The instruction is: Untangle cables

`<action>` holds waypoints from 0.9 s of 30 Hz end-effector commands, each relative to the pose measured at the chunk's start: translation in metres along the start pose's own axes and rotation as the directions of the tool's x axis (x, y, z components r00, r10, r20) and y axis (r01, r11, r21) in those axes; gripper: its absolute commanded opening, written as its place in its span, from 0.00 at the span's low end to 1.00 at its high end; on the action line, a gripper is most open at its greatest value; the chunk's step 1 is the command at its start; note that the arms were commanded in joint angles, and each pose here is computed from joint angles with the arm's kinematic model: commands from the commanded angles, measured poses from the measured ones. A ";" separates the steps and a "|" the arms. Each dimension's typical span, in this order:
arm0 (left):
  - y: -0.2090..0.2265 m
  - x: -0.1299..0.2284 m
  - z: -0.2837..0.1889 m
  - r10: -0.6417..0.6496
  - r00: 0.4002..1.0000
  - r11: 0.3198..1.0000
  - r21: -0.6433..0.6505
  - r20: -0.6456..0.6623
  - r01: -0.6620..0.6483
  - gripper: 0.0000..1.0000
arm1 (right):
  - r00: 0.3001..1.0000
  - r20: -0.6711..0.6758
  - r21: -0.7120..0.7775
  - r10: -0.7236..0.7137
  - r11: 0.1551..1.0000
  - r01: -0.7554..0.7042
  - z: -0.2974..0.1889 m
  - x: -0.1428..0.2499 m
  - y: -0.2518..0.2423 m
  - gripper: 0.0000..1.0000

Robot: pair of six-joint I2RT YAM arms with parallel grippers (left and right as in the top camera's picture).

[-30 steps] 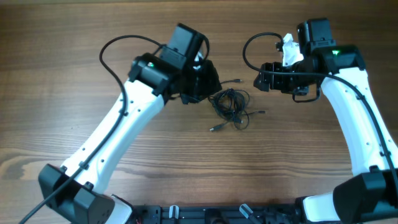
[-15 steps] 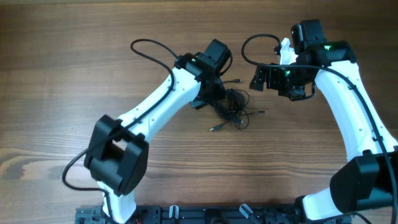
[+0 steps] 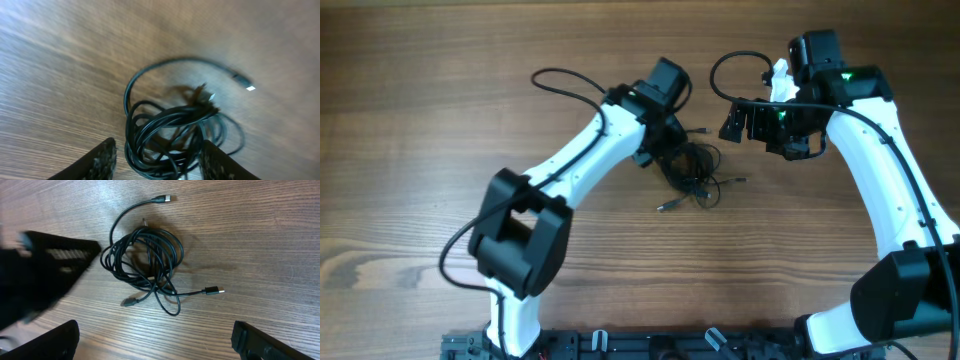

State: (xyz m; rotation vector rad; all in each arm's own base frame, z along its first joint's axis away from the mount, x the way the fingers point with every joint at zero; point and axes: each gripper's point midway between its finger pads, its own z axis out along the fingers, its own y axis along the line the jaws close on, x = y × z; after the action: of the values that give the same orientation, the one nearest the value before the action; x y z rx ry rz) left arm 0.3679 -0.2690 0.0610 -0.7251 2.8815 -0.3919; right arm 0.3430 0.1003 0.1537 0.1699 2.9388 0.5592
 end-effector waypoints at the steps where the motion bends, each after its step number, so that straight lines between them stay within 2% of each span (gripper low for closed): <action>1: 0.005 0.016 0.023 -0.002 0.999 0.999 -0.047 -0.043 0.000 0.53 | 1.000 -0.017 -0.015 0.020 1.000 -0.020 0.004 0.003 0.001 1.00; 7: 0.013 0.011 0.030 -0.010 0.999 0.997 -0.077 -0.031 0.008 0.55 | 1.000 -0.016 -0.015 0.020 1.000 -0.020 0.004 0.003 0.001 1.00; 14: 0.014 0.007 0.031 -0.015 1.000 0.997 -0.078 -0.023 0.013 0.16 | 1.000 -0.010 -0.017 0.018 1.000 -0.018 0.004 0.001 0.001 1.00; 17: 0.016 0.003 0.030 -0.005 1.000 0.996 -0.088 -0.001 0.005 0.04 | 1.000 -0.010 -0.017 0.018 1.000 -0.018 0.004 0.001 0.001 1.00; 20: 0.016 0.002 0.030 0.015 1.000 0.996 -0.090 0.004 -0.015 0.04 | 1.000 -0.009 -0.017 0.017 1.000 -0.018 0.004 0.001 0.001 1.00; 23: 0.007 0.006 0.021 0.094 0.995 0.994 -0.047 -0.026 -0.095 0.04 | 1.000 -0.010 -0.017 0.018 1.000 -0.018 0.004 0.001 0.001 1.00; 27: -0.028 0.013 -0.026 0.193 0.980 0.975 0.123 -0.041 -0.187 0.04 | 1.000 -0.008 -0.018 0.018 1.000 -0.018 0.004 0.000 0.001 1.00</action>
State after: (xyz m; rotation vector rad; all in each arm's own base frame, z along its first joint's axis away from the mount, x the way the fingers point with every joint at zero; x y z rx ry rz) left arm 0.3595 -0.2732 0.0345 -0.6233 2.9582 -0.3345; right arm 0.3445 0.1005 0.1541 0.1785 2.9326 0.5610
